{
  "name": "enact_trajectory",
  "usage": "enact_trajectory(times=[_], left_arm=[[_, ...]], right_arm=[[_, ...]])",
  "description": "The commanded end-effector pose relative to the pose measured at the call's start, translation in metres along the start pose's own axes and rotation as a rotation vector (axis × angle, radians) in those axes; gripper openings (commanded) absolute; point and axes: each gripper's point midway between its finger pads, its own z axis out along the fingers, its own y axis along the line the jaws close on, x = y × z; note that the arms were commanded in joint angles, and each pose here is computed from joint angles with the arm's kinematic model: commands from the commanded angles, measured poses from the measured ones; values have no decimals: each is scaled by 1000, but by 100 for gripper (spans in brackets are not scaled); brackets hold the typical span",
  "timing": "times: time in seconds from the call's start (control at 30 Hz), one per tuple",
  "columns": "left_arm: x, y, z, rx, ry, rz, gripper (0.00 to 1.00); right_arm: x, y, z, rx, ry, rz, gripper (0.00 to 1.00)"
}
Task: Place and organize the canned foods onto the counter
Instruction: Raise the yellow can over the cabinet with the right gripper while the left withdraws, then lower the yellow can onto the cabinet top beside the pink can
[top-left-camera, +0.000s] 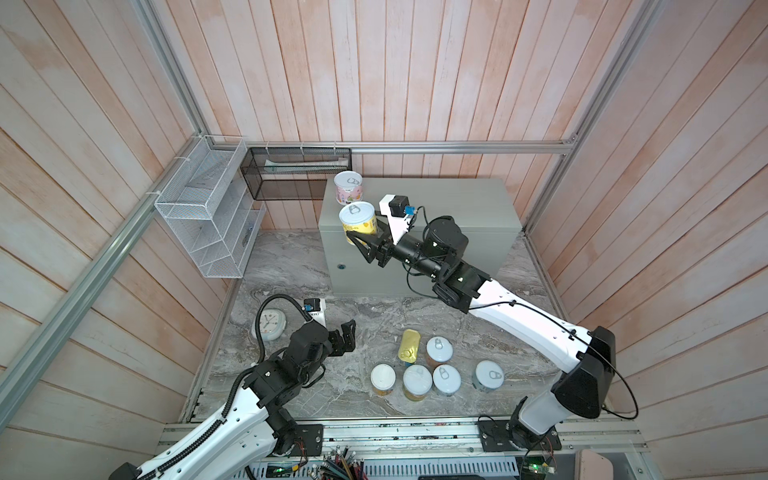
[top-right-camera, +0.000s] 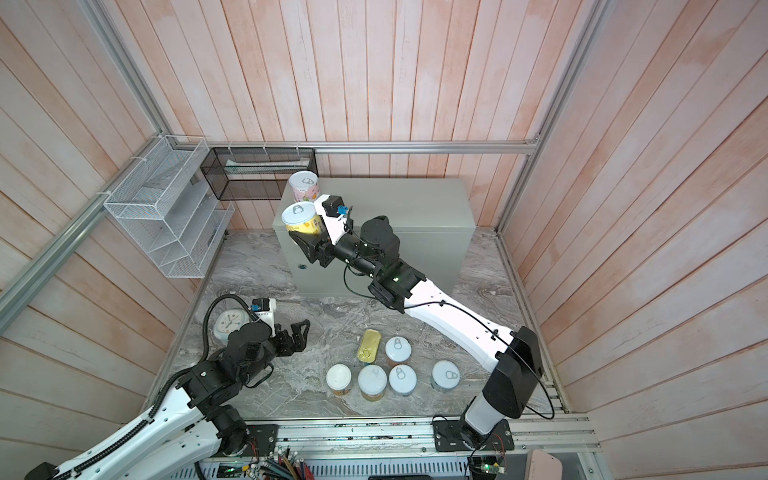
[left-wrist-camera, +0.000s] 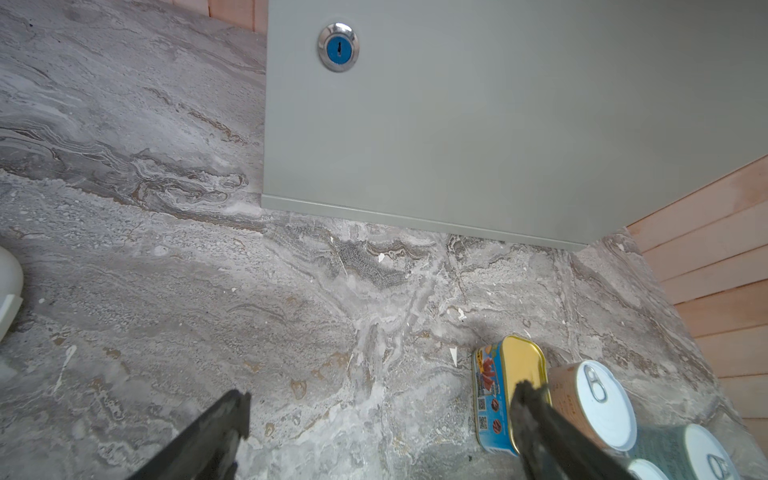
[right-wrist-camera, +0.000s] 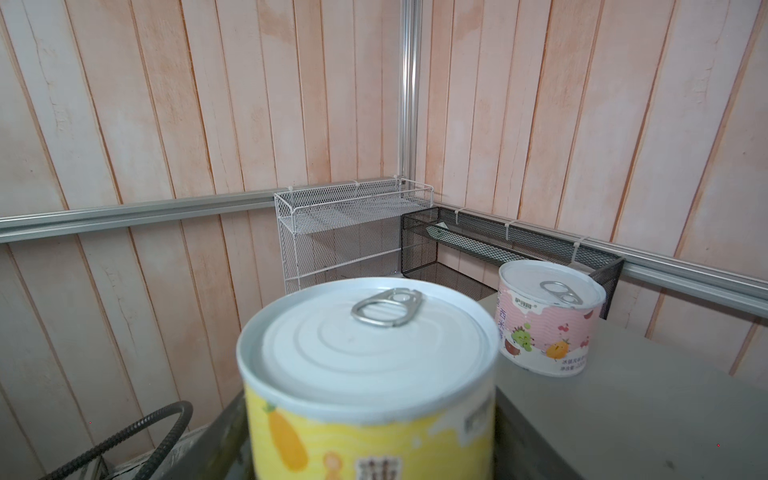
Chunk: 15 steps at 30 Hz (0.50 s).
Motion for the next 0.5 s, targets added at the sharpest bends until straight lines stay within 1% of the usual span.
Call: enact_trajectory(times=[0.0, 0.27, 0.47], left_arm=[[-4, 1, -3, -10, -6, -7, 100], [-7, -3, 1, 1, -13, -3, 100], [-4, -2, 3, -8, 3, 1, 100]], right_arm=[[-60, 0, 0, -20, -177, -74, 71], [-64, -23, 28, 8, -166, -107, 72], [-53, -43, 45, 31, -122, -112, 72]])
